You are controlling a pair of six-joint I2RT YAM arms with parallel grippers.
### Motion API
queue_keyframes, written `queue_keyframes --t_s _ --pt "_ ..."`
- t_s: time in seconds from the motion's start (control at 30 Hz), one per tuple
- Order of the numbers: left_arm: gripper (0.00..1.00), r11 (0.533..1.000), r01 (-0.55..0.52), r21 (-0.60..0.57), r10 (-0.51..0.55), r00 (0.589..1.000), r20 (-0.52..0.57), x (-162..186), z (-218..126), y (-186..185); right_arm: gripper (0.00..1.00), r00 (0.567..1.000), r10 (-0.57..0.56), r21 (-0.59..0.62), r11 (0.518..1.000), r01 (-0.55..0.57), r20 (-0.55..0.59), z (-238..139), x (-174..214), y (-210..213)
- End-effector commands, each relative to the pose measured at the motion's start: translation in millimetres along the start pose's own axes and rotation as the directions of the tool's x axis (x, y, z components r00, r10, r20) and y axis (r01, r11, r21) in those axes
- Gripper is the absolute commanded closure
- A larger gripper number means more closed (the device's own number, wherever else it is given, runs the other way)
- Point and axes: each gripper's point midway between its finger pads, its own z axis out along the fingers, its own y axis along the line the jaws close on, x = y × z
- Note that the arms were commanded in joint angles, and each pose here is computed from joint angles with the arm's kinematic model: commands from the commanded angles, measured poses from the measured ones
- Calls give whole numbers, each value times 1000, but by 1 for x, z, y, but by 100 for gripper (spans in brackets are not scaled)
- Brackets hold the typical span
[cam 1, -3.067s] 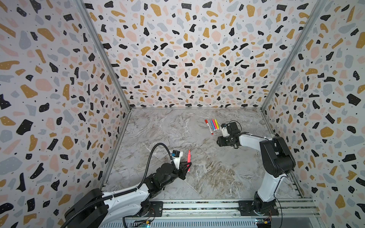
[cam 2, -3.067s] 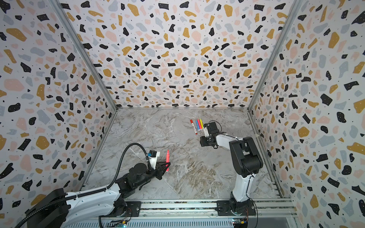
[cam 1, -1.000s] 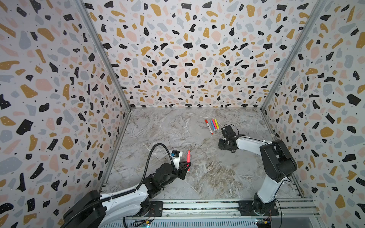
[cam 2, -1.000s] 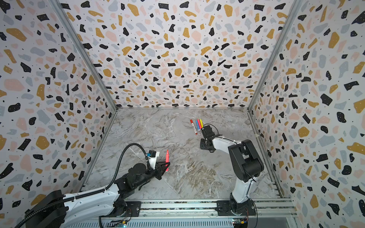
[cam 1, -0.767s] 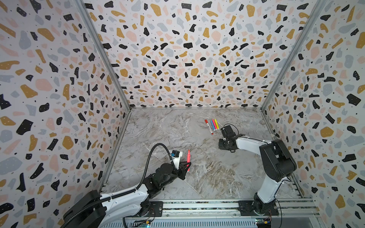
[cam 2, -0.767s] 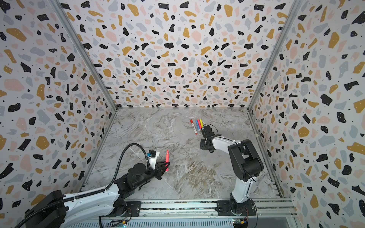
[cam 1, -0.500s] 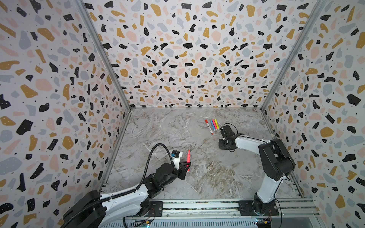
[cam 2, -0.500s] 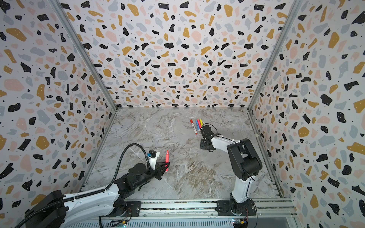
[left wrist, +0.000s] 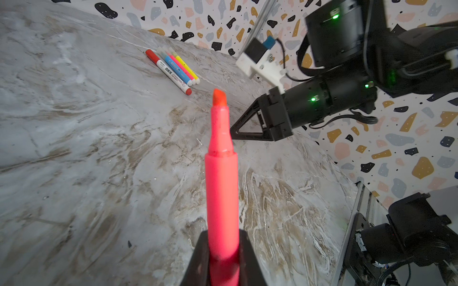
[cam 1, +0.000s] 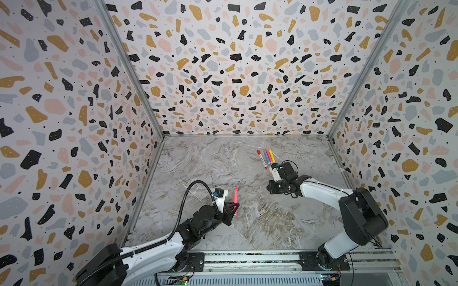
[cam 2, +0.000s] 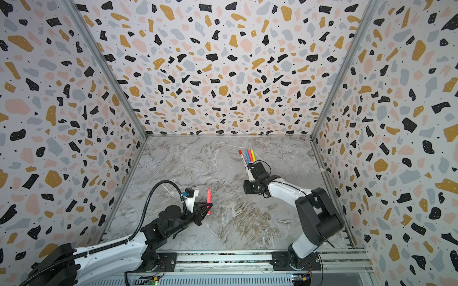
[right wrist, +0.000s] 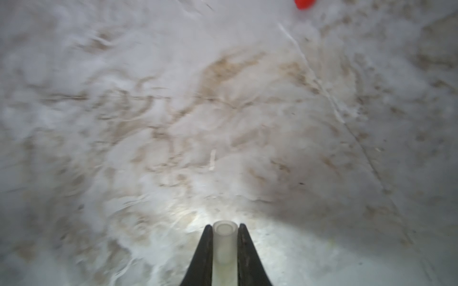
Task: Insert the pens into the pen caps
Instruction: 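Close the right gripper on the clear cap and lift it, then carry the clear cap above the pink highlighter held by the left gripper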
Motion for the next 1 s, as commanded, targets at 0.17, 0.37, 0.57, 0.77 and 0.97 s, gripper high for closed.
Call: queue_keyframes --t_s 0.17,0.37,0.57,0.77,0.97 --pt "100 997 -2 76 -2 999 52 -3 2 -22 94 948 29 -619 764 184 318 -97 -27 112" --pt "100 989 -9 151 2 999 48 4 7 -49 94 910 43 -676 683 274 413 -131 -33 139" --pt "100 978 -11 208 4 999 36 7 17 -72 95 887 77 -706 639 306 455 -139 -28 156" --pt "100 970 -15 243 5 999 40 3 20 -87 95 887 88 -722 621 307 453 -133 -21 166" --pt "100 969 -17 246 5 999 49 0 18 -89 95 879 104 -715 629 304 465 -132 -20 165"
